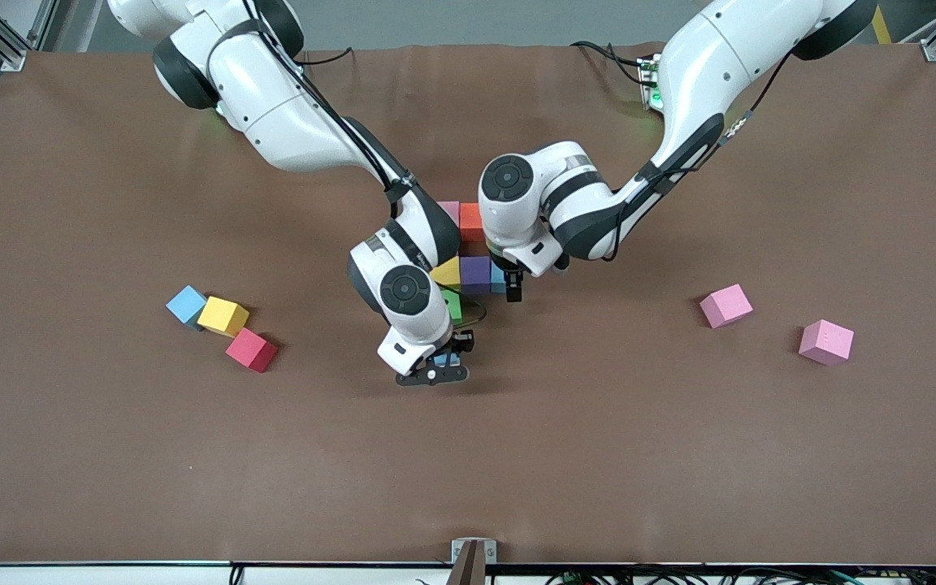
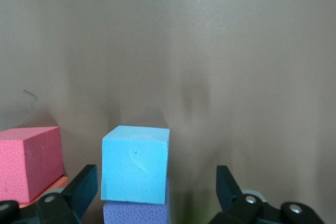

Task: Arrange 11 blocks into digit 3
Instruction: 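Place blue below green with the right gripper while the left gripper places blue, then grasp the pink cube with the left gripper while the right gripper retracts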

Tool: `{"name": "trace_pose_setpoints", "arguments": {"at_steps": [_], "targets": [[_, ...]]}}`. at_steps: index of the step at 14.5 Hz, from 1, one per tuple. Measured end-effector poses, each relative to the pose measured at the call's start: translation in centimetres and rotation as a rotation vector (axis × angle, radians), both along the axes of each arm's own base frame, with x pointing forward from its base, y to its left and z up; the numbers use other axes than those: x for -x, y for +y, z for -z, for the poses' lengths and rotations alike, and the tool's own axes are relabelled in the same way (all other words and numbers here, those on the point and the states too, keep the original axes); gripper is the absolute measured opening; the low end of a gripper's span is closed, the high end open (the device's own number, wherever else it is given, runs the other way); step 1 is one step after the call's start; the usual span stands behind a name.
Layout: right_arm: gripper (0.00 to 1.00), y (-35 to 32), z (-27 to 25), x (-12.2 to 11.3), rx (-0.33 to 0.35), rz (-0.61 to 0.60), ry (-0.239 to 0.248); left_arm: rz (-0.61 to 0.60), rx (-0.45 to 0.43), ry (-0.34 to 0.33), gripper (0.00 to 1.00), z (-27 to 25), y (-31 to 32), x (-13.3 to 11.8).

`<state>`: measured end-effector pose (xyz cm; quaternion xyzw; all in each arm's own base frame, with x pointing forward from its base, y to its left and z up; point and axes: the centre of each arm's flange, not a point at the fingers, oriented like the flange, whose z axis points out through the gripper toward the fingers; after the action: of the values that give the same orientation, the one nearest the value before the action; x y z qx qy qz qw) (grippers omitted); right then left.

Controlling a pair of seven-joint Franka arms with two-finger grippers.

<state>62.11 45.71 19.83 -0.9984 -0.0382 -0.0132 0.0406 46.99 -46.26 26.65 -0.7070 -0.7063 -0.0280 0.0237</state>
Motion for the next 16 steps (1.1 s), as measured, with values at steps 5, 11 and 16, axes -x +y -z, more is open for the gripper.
{"name": "trace_pose_setpoints", "arguments": {"at_steps": [5, 11, 16], "targets": [[0.56, 0.2, 0.1, 0.2, -0.005, 0.007, 0.021, 0.048, -0.035, 0.016, 0.99, -2.8, 4.8, -4.8], [0.56, 1.3, 0.2, 1.6, 0.022, -0.016, 0.063, 0.255, -0.061, 0.074, 0.98, -4.7, 15.9, -11.5], [0.56, 1.4, 0.2, 1.8, 0.025, -0.003, 0.068, 0.541, -0.066, 0.156, 0.98, -5.0, 24.3, -14.6]]}}
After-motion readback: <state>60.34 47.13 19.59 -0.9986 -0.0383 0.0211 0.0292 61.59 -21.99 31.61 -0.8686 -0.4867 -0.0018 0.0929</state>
